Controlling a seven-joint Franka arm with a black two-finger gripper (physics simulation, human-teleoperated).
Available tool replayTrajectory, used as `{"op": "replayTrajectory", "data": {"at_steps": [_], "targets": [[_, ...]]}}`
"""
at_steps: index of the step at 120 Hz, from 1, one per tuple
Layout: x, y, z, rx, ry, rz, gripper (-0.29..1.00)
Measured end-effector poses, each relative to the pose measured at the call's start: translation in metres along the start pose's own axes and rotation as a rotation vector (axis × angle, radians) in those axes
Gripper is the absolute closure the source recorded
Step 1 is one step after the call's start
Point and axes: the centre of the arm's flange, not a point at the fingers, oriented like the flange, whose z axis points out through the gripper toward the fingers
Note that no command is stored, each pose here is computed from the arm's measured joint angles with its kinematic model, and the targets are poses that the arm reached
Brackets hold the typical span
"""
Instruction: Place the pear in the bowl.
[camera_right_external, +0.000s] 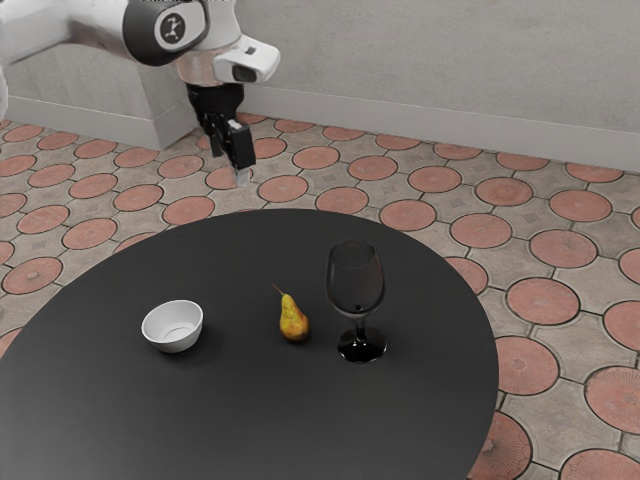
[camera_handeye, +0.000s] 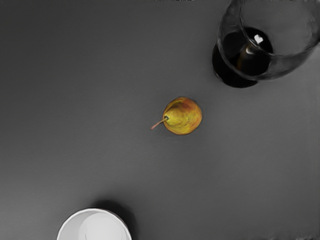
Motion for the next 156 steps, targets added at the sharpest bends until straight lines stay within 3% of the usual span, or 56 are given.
{"op": "replayTrajectory", "data": {"at_steps": [21, 40, 55, 74, 117, 156], "targets": [[0.013, 0.012, 0.043, -0.04, -0.067, 0.085, 0.0], [0.029, 0.023, 0.112, -0.145, -0.15, 0.12, 0.0], [0.017, 0.027, 0.158, -0.268, -0.194, 0.071, 0.0], [-0.002, 0.03, 0.215, -0.339, -0.19, -0.003, 0.0], [0.015, -0.011, 0.321, -0.308, -0.022, -0.228, 0.0], [0.032, -0.019, 0.352, -0.294, 0.123, -0.368, 0.06]]}}
